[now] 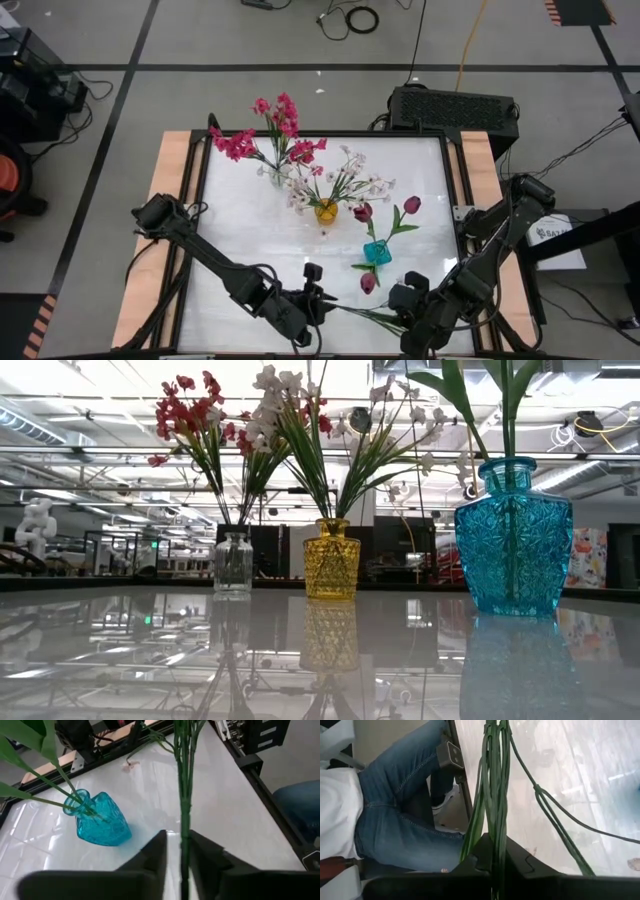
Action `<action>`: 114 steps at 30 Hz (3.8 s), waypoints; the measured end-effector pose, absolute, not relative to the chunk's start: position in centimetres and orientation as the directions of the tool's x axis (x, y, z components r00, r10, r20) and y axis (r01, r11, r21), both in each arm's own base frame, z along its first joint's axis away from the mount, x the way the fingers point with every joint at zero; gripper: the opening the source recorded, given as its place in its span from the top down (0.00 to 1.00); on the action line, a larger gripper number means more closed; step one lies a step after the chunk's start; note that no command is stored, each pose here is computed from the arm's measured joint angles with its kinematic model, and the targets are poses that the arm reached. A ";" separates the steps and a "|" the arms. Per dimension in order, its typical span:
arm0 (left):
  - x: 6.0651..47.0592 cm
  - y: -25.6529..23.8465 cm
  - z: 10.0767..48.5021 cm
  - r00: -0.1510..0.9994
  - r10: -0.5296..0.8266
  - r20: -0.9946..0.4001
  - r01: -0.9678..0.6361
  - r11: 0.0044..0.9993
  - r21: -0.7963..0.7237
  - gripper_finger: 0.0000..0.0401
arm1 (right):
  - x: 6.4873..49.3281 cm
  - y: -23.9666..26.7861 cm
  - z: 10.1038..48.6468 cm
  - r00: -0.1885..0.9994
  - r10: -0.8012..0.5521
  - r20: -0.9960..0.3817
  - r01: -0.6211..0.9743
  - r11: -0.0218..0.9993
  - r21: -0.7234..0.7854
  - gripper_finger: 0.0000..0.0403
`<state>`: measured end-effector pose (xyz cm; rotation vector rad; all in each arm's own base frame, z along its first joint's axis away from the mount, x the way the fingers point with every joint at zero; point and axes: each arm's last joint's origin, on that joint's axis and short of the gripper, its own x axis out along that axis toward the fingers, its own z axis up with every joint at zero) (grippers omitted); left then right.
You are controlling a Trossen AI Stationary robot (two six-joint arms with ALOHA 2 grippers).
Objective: Sort flowers into vase by color
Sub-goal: Put the white flowers into the yellow vase
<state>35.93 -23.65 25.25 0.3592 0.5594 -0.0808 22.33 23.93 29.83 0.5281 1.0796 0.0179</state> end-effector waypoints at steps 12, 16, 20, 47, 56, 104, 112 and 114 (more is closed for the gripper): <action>35.5 -23.8 24.9 0.823 0.030 -0.567 0.184 0.930 0.317 0.96 | 22.2 24.0 29.9 0.524 0.232 -0.819 0.191 0.906 0.379 0.86; 34.3 -24.0 25.6 0.804 0.014 -0.595 0.218 0.923 0.317 0.97 | 22.0 23.8 30.4 0.529 0.243 -0.813 0.189 0.900 0.392 0.69; 32.0 -24.4 27.8 0.792 -0.044 -0.609 0.265 0.923 0.278 0.97 | 21.5 23.3 31.3 0.549 0.257 -0.795 0.152 0.905 0.398 0.56; 21.5 -21.9 45.7 0.934 -0.347 0.084 0.283 0.862 0.420 0.97 | 20.2 20.7 44.7 0.994 0.030 0.103 0.008 0.936 -0.353 0.48; 23.8 -20.7 45.9 0.936 -0.261 0.234 0.157 0.909 0.387 0.97 | 25.0 18.2 45.1 0.947 0.180 0.266 -0.074 0.928 -0.365 0.48; 29.8 -23.1 40.0 0.996 0.041 0.074 -0.058 0.965 0.254 0.21 | 27.0 22.9 40.7 0.986 -0.062 0.155 0.092 0.976 -0.196 0.99; 29.9 -22.5 42.4 0.986 0.017 0.165 -0.073 0.937 0.341 0.19 | 28.4 22.0 40.2 0.990 -0.014 0.142 0.055 0.957 -0.286 0.99; 30.3 -22.3 42.8 0.984 0.025 0.177 -0.088 0.928 0.363 0.19 | 28.6 21.7 40.2 0.990 -0.006 0.144 0.053 0.944 -0.327 0.99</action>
